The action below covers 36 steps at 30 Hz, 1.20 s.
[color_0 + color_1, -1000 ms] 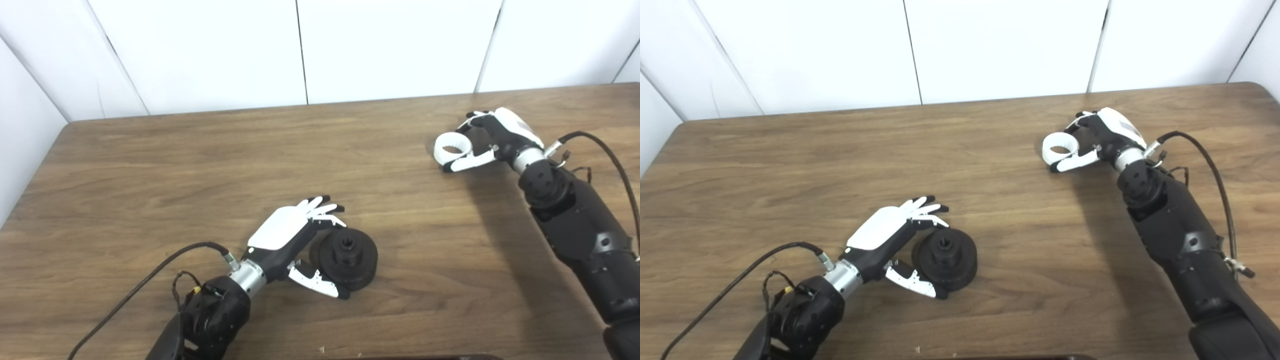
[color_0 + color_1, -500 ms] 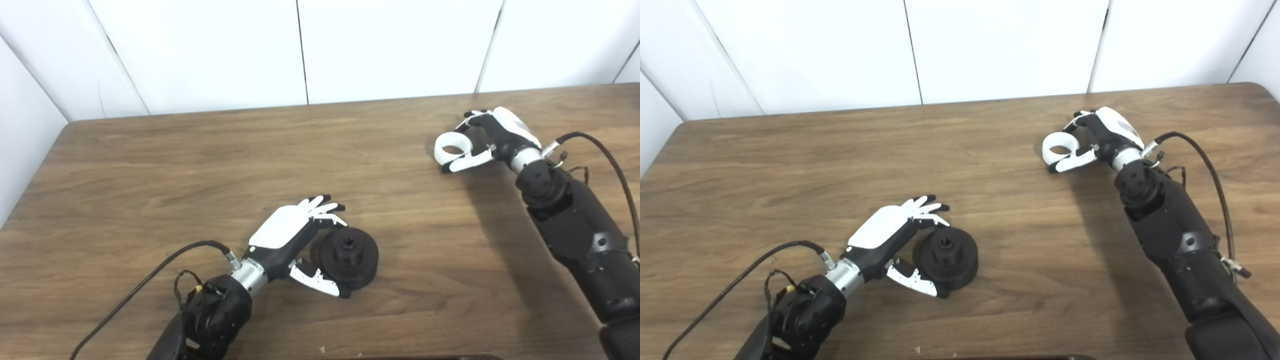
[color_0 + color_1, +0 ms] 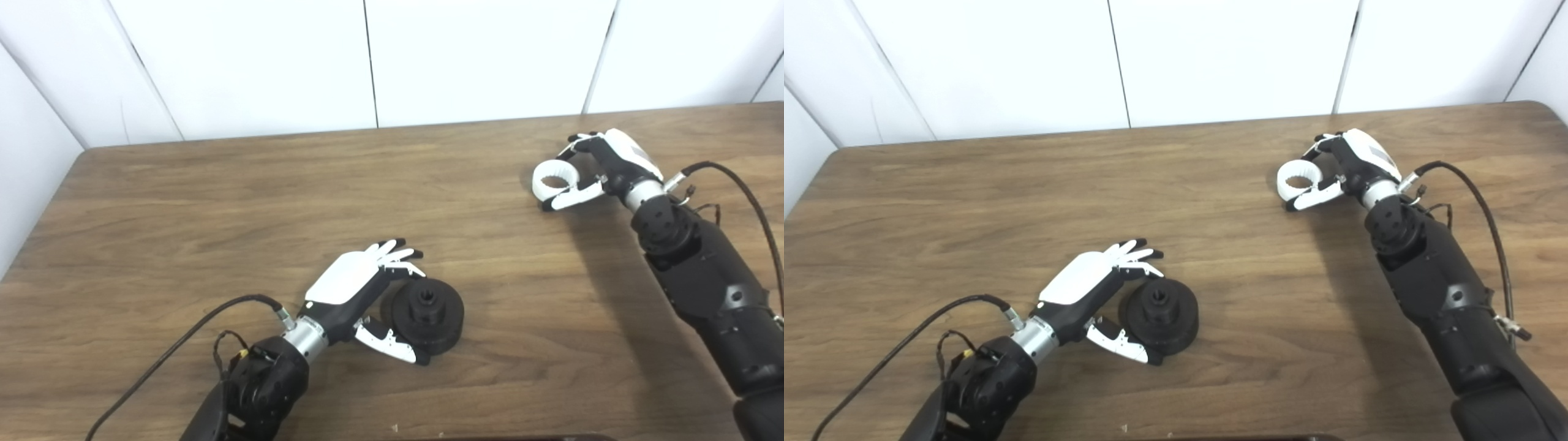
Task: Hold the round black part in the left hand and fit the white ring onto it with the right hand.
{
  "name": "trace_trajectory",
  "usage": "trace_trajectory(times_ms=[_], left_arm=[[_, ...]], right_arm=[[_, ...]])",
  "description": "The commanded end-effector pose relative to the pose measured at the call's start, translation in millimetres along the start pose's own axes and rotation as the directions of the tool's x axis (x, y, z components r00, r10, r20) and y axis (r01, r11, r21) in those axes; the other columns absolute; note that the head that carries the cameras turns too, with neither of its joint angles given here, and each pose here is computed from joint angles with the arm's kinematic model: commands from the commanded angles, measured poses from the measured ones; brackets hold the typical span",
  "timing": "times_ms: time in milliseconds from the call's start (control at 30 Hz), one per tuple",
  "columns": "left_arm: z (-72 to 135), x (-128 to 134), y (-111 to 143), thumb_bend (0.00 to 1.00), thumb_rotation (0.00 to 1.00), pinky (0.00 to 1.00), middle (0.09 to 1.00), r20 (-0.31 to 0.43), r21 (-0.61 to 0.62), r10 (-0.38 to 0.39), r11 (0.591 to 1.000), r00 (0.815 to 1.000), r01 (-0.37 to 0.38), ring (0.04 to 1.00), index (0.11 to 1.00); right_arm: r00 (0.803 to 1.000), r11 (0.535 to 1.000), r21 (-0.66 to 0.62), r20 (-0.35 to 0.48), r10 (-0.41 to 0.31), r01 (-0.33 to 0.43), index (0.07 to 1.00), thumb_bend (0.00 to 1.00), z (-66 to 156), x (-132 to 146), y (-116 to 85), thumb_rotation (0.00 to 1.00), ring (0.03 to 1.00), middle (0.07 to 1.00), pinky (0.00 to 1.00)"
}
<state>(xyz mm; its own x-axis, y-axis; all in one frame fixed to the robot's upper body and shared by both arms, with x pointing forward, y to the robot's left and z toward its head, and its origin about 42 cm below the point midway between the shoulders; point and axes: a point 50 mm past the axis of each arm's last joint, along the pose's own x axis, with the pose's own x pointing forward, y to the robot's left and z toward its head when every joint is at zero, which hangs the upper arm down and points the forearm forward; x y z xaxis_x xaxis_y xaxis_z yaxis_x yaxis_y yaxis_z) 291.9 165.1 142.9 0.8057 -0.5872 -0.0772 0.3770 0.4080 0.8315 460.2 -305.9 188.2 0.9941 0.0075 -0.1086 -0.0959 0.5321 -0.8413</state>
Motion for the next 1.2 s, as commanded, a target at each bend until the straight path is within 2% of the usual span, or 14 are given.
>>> trace_trajectory(times_ms=[0,200,433,933,1167], left_arm=[[1.2,3.3,7.8,0.9,0.38,1.0,0.926,0.008,0.039,0.015,0.999,1.0,-0.015,1.0,0.649],[0.6,4.3,6.9,0.9,0.38,1.0,0.925,0.005,0.034,0.016,0.999,1.0,-0.016,1.0,0.649],[-1.0,5.9,5.6,0.9,0.39,1.0,0.926,-0.002,0.041,0.014,0.999,1.0,-0.014,1.0,0.649],[-3.2,8.7,7.0,0.9,0.38,1.0,0.921,-0.003,0.049,0.022,0.999,1.0,-0.022,1.0,0.647],[-4.0,10.8,6.1,0.91,0.38,1.0,0.919,-0.003,0.049,0.025,0.998,1.0,-0.025,1.0,0.643]], right_arm=[[0.994,0.997,0.001,0.07,-0.079,0.079,0.488,0.52,16.9,6.8,-22.7,0.15,1.0,0.899,1.0],[0.993,0.997,0.004,0.088,-0.08,0.08,0.489,0.52,20.4,0.2,-26.4,0.15,0.995,0.894,1.0],[0.988,0.997,0.021,0.13,-0.078,0.076,0.488,0.52,28.3,-16.0,-33.4,0.15,0.979,0.888,0.92],[0.97,0.998,0.057,0.24,-0.035,0.022,0.489,0.52,71.3,-61.6,-40.2,0.15,0.986,0.9,0.97],[0.945,0.999,0.032,0.326,0.028,-0.041,0.487,0.52,94.9,-89.7,-36.6,0.15,0.999,0.89,0.96]])
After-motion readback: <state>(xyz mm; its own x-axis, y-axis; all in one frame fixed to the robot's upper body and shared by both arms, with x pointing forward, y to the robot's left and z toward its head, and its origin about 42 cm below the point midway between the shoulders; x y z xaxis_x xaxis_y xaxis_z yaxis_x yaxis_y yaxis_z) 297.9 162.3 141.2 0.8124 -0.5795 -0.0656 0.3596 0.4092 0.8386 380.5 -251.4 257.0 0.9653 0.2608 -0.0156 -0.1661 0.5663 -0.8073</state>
